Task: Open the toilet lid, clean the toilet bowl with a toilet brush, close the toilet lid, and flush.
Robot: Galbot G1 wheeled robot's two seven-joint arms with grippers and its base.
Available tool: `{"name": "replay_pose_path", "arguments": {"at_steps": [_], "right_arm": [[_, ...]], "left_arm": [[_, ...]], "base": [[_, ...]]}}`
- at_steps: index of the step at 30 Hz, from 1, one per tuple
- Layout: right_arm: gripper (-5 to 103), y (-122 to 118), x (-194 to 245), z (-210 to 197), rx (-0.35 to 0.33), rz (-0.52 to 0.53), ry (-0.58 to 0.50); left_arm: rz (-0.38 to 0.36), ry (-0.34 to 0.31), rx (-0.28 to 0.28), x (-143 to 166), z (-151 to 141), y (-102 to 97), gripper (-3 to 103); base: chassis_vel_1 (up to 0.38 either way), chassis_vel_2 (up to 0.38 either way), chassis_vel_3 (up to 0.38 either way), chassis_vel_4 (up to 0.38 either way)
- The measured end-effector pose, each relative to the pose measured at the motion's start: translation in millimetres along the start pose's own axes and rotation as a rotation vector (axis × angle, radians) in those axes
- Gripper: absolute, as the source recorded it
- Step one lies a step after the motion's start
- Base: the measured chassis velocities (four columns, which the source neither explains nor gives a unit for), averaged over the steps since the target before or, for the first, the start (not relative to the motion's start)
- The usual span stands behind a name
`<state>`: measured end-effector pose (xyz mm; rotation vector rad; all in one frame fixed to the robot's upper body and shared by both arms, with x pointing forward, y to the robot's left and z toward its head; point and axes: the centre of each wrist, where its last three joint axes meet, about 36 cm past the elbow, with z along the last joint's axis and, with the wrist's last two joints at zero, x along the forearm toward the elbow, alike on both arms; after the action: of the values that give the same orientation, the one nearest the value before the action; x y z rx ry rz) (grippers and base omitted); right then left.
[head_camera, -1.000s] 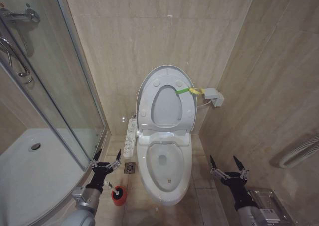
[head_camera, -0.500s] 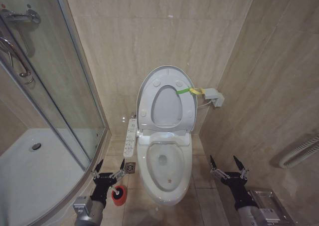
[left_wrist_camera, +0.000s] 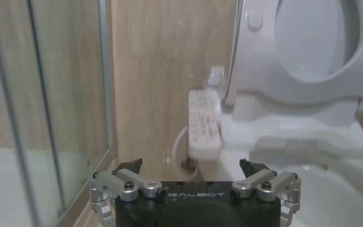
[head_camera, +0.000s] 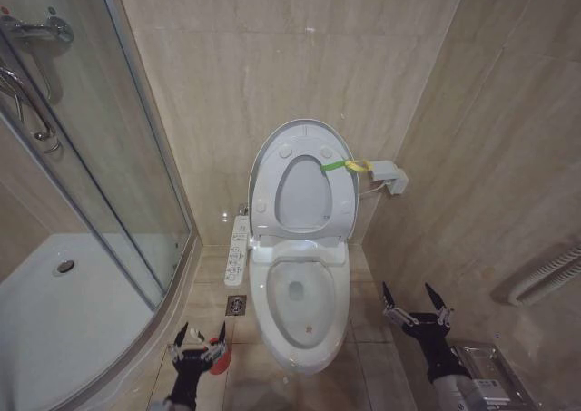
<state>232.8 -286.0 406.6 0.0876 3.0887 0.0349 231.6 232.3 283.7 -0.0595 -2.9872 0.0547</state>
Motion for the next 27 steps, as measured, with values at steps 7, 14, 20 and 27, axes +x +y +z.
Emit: {"name": "replay_pose_path", "arguments": {"at_steps": [7,14,20,27], "right_arm": [[100,0,0,0,0.000,0.000,0.000],[100,0,0,0,0.000,0.000,0.000],[100,0,0,0,0.000,0.000,0.000],[100,0,0,0,0.000,0.000,0.000]], "left_arm": [[-0.054,0.037,0.003,17,25,0.0,100],[-0.110,0.054,0.004,25,46,-1.8,100],[-0.148,0.094,0.000,37,73,1.6,98],[-0.167,0.110,-0.009,42,102,12.6,98]], "base": [[0.000,0.000,0.000,0.000],[0.000,0.000,0.000,0.000],[0.000,0.000,0.000,0.000],[0.000,0.000,0.000,0.000]]}}
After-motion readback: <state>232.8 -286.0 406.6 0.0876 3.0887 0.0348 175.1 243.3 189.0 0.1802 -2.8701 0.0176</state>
